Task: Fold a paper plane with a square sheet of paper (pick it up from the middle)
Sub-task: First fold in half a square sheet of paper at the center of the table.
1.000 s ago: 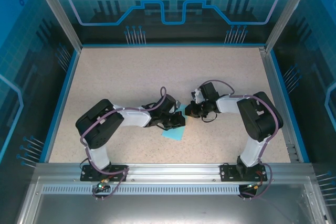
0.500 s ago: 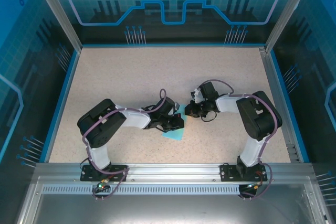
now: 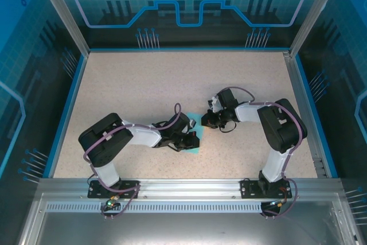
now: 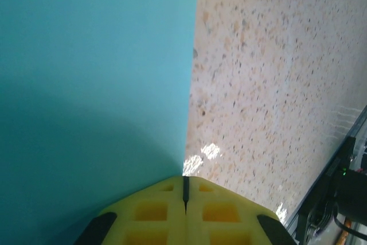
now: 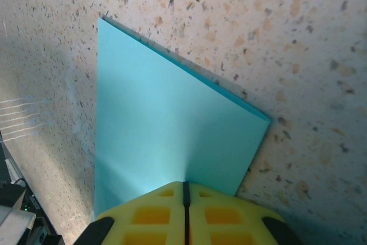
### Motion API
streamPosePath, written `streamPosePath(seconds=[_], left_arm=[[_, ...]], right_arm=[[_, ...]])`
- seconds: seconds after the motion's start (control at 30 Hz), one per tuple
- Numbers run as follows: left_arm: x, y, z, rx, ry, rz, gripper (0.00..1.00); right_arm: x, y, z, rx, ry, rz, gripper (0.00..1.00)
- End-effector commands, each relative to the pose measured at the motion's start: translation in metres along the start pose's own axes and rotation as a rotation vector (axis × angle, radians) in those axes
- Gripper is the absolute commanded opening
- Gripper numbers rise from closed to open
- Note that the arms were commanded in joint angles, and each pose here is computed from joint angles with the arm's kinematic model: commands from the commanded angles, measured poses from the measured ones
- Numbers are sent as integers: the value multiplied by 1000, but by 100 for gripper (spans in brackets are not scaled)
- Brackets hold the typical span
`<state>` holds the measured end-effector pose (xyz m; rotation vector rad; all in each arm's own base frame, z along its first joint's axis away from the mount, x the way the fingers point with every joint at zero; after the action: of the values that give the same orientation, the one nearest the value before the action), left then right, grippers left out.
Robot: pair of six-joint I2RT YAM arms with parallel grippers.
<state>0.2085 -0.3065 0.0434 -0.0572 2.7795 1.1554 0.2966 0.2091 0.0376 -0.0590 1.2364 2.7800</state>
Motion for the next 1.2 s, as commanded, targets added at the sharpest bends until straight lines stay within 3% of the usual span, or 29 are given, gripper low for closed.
streamPosePath(seconds=[0.0, 0.53, 0.77, 1.03, 1.17], left_arm=[[30, 0, 6, -22, -26, 112, 3], [52, 9, 14, -98, -55, 121, 3], [15, 34, -17, -84, -45, -43, 8], [-17, 84, 14, -196, 129, -221, 32], [-18, 97, 33, -199, 203, -236, 47]], right_arm=[[20, -15, -42, 168, -90, 60, 8], [18, -13, -38, 160, -75, 58, 7], [2, 7, 3, 131, 32, 7, 10], [6, 27, 45, 238, 137, -81, 18], [15, 26, 48, 318, 134, -121, 36]])
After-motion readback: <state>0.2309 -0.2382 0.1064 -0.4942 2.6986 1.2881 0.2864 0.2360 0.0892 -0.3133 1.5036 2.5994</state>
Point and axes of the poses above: each hand's point on the last joint's axis, 136 mm out from that joint toward the fingers, its own y axis back along the fingers, its own z axis along the line the jaws close on, x = y × z, the point moved 4 cm from there along y, back along the fingers, and after that the axes turned 2 degrees about -y, right-handed, at the moved point
